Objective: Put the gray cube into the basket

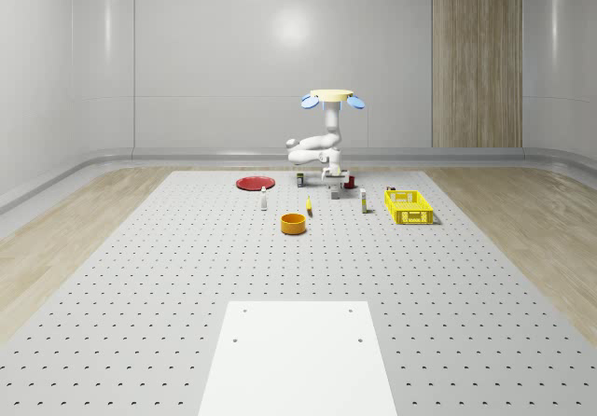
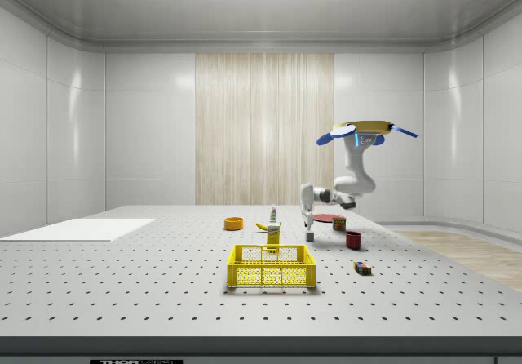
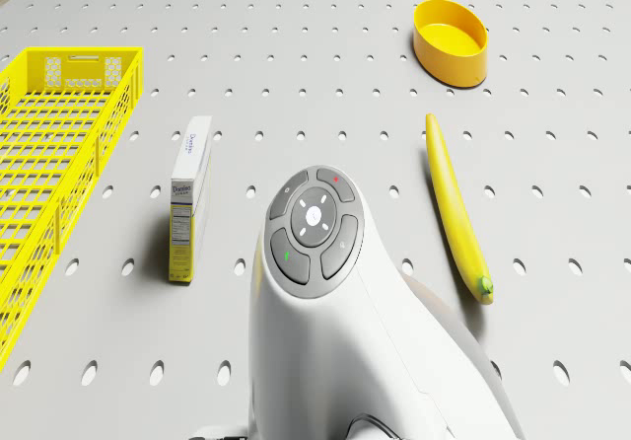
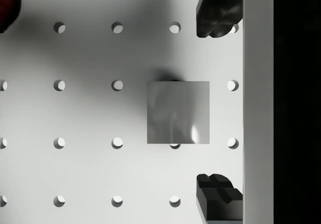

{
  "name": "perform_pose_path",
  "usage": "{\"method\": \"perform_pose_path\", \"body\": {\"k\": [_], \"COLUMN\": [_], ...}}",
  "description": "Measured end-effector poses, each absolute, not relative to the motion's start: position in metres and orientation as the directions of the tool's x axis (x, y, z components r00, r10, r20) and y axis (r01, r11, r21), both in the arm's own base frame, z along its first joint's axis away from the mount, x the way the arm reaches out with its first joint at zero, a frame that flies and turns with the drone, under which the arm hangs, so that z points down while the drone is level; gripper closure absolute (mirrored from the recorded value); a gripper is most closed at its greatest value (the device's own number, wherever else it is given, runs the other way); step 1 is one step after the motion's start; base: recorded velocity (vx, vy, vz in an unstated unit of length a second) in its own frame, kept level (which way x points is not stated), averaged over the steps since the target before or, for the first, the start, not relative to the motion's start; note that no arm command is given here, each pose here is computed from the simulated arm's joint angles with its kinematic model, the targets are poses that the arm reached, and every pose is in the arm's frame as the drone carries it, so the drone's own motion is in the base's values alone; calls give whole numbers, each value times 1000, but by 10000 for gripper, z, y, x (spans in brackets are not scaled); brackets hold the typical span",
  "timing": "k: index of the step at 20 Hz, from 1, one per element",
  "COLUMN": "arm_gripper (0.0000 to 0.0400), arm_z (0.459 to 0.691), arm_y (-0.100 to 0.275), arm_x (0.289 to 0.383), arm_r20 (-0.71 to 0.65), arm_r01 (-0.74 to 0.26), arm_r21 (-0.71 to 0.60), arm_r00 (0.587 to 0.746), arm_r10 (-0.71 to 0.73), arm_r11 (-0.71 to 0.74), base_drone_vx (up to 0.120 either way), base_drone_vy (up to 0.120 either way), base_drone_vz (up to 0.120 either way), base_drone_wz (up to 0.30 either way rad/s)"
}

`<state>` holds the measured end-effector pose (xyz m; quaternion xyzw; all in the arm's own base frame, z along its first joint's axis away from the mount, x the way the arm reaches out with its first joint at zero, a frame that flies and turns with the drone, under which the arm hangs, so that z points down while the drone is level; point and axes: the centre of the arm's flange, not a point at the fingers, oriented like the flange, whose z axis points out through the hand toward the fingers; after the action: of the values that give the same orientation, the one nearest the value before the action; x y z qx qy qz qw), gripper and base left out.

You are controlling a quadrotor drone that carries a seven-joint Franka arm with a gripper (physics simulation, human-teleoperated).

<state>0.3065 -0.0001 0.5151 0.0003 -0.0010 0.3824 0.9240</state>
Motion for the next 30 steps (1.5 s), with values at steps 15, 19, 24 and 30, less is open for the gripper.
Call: {"method": "perform_pose_path", "body": {"k": [15,19,24,30], "arm_gripper": [0,0,0,0], "arm_z": [5435,5481,5519,5533], "arm_y": [112,117,71,48], "arm_x": [3017,2998,2989,2986], "arm_r20": [2,2,2,2], "arm_r01": [-707,-707,-707,-707], "arm_r21": [0,0,0,0], "arm_r00": [707,707,707,707], "arm_r10": [707,707,707,707], "arm_r11": [707,707,707,707], "base_drone_vx": [0,0,0,0], "base_drone_vy": [0,0,0,0], "base_drone_vz": [0,0,0,0], "base_drone_wz": [0,0,0,0]}}
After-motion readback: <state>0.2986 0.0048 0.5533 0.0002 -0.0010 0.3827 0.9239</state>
